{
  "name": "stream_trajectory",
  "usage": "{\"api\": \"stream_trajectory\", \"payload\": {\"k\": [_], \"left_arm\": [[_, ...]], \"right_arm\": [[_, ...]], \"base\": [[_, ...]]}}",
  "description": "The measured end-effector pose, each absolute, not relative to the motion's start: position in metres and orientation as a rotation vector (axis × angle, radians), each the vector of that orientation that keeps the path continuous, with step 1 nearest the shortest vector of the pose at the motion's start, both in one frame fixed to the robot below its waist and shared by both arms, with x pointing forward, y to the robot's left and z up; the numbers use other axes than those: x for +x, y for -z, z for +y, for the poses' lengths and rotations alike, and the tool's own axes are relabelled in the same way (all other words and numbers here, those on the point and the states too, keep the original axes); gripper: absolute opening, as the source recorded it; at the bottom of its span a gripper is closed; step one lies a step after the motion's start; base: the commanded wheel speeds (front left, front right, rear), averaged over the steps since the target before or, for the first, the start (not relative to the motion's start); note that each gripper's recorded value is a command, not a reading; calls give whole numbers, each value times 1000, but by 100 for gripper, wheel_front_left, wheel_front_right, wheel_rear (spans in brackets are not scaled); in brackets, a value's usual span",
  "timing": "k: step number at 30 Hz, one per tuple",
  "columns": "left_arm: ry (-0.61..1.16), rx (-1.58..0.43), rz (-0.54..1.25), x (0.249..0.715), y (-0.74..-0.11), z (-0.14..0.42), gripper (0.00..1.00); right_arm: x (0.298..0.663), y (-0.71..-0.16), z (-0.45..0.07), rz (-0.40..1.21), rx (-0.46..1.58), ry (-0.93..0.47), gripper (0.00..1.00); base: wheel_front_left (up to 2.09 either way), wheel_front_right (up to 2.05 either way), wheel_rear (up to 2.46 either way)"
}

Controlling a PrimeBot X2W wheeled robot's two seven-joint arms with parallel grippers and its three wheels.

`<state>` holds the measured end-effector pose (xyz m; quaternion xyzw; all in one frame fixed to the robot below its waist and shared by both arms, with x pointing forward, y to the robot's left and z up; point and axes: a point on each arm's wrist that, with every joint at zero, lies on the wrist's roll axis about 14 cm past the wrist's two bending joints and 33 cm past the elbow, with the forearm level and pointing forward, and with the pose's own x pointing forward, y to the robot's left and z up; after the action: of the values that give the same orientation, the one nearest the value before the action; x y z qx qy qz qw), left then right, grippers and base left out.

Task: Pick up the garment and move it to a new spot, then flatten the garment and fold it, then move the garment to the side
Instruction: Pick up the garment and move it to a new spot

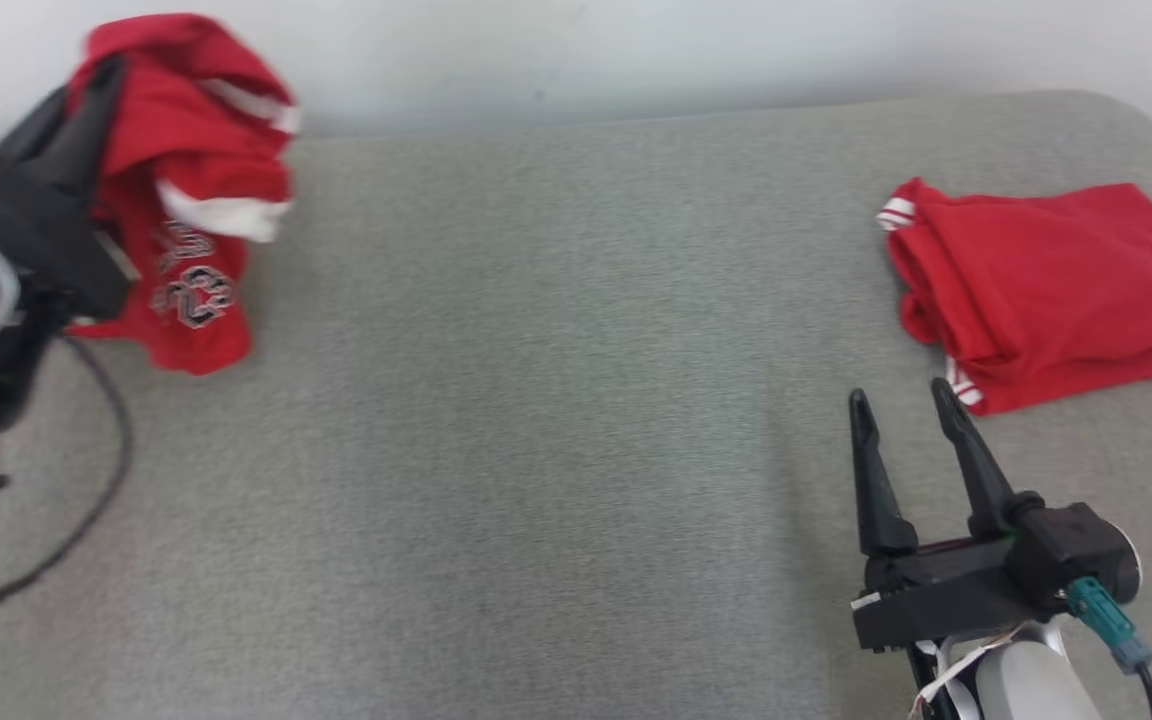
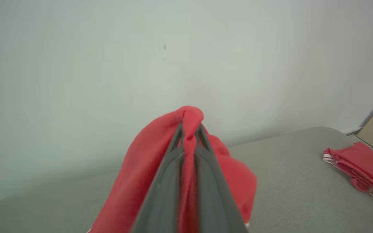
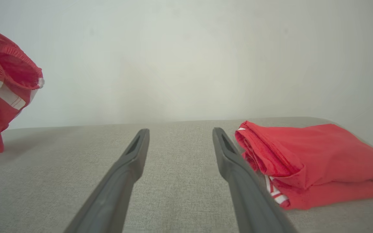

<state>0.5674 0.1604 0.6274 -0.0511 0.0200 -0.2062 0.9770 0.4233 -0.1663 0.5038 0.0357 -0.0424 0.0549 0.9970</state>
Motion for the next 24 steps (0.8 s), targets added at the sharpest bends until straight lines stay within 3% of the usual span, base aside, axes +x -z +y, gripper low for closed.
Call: {"api": "stream_trajectory", "payload": {"k": [16, 24], "left_arm": [[824, -239, 76, 508, -611, -21, 0], [918, -285, 278, 446, -533, -59, 0]], "right_arm": [[392, -508, -204, -85, 82, 4, 100], [383, -507, -211, -82, 83, 25, 100]], "base": [[0, 0, 0], [0, 0, 0]]}}
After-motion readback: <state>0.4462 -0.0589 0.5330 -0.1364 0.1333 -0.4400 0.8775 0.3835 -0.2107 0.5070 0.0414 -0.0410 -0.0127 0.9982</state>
